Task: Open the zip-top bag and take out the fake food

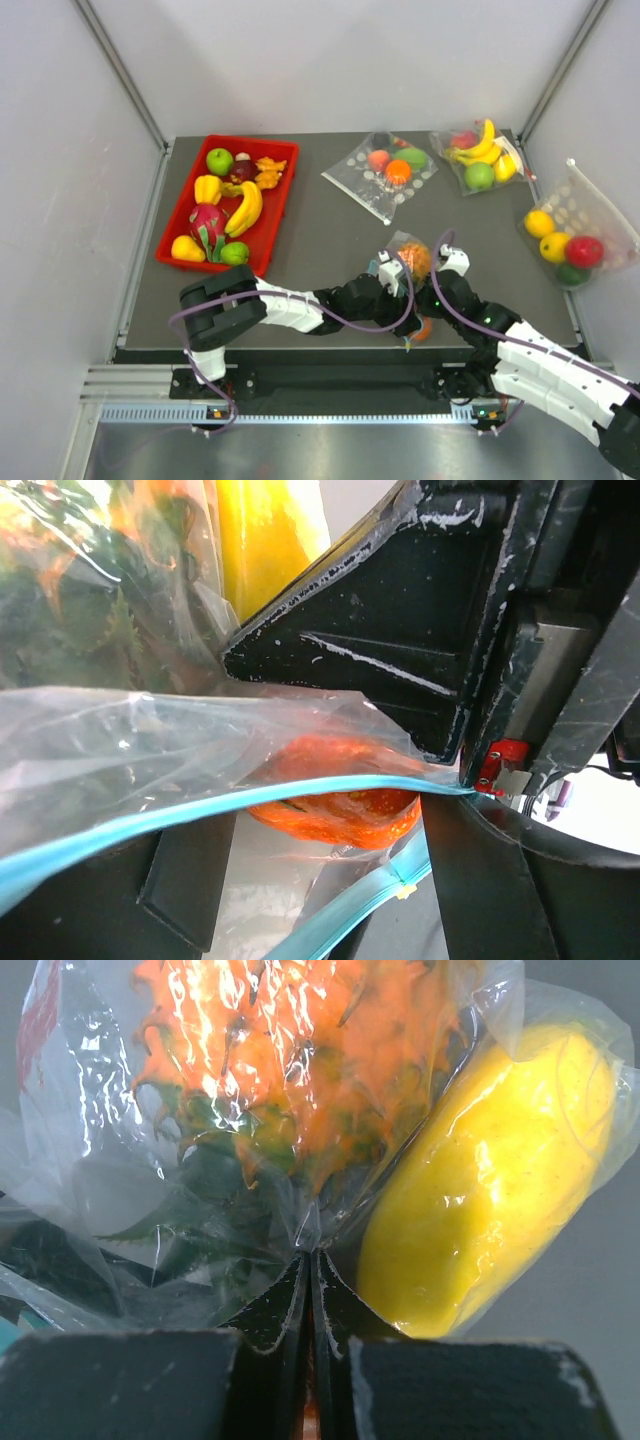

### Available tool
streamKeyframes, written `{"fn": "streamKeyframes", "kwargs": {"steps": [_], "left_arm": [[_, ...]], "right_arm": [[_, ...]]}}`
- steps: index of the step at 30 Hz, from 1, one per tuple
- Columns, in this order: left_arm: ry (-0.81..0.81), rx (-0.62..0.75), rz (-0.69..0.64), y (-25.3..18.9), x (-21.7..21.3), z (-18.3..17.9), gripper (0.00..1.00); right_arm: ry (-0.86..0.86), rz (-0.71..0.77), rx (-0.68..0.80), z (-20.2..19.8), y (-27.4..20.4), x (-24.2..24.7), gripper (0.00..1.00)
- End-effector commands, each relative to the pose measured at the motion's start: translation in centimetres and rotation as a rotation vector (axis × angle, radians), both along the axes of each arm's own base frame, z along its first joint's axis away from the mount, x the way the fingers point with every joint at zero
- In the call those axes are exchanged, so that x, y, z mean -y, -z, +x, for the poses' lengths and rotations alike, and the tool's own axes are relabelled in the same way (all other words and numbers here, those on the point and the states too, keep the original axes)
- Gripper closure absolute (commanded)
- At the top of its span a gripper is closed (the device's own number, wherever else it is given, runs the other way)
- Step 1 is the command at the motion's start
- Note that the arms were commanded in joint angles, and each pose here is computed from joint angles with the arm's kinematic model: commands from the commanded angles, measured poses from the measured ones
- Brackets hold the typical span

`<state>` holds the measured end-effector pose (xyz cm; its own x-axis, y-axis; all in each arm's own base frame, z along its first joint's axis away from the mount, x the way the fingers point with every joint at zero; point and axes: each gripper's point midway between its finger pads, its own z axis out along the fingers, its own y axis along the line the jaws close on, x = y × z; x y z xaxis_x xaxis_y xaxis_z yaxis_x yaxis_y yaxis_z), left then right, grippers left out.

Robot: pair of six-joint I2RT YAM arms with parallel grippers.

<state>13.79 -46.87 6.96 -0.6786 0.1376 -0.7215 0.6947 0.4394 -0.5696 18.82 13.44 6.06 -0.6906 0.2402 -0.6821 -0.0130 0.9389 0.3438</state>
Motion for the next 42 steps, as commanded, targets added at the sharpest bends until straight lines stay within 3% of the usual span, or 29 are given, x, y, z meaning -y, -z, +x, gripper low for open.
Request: {"fn": "streamKeyframes", "kwargs": {"steps": [1,6,16,30,37,42], "left_arm": [[-0.013,0.011,0.050,1.9,0.1,0.2,0.62],[-0.034,0.041,0.070,1.4,-1.6,0.3,0.78],[-0.093,0.047,0.064,-0.8,-7.2,-0.9,0.78],[-0.152,0.083,0.074,-3.4,-11.6,-1.2,0.77],[-0.241,0.140,0.067,-6.0,-14.2,0.2,0.76],[-0.345,0.121,0.067,-7.0,-17.1,3.3,0.76]], "right_arm": [[-0.072,0.083,-0.017,-1.1,-0.2,-2.1,1.00],[-0.057,0.068,-0.016,-1.3,-0.1,-1.4,1.00],[0.014,0.038,0.038,-0.4,-1.0,0.0,1.00],[0.034,-0.015,0.076,1.8,-1.6,-0.4,1.00],[0.043,-0.053,0.094,3.2,-2.3,0.1,1.00],[0.058,-0.066,0.115,4.5,-3.2,0.8,1.00]]}}
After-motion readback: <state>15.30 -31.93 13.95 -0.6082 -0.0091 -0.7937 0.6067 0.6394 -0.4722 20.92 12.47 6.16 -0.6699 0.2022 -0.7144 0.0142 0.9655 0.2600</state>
